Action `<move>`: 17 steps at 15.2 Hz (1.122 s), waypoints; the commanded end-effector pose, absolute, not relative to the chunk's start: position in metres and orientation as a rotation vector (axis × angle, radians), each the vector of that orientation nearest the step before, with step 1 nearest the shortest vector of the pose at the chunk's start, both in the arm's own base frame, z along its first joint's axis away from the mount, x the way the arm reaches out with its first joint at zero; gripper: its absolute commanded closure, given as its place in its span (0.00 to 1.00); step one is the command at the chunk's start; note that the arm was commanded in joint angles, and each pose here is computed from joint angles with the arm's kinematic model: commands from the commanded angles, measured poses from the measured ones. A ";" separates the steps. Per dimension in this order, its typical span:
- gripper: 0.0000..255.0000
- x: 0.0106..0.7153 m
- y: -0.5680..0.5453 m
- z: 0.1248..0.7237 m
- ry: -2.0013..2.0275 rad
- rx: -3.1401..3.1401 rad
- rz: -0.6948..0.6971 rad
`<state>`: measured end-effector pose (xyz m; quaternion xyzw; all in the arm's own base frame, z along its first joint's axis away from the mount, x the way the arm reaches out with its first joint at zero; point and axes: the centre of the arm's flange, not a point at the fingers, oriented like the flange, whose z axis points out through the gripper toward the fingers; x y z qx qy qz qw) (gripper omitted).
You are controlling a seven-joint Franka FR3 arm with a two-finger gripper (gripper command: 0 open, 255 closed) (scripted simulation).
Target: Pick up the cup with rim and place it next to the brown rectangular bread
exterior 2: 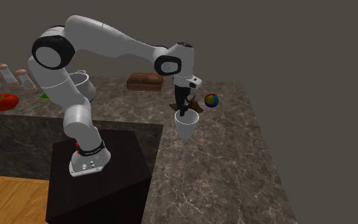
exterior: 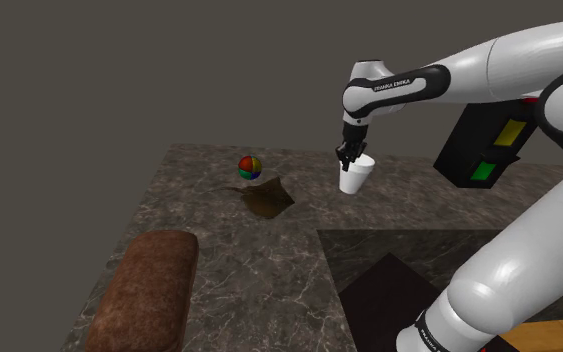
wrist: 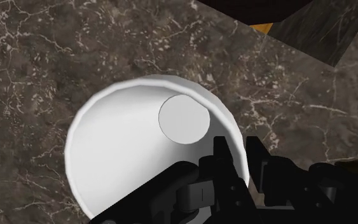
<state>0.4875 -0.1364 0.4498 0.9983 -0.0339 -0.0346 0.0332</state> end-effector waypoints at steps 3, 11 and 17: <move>1.00 0.487 -0.137 0.471 -0.104 3.072 -0.106; 1.00 0.487 -0.137 0.513 -0.104 3.072 -0.106; 1.00 0.487 -0.137 0.545 -0.104 3.072 -0.106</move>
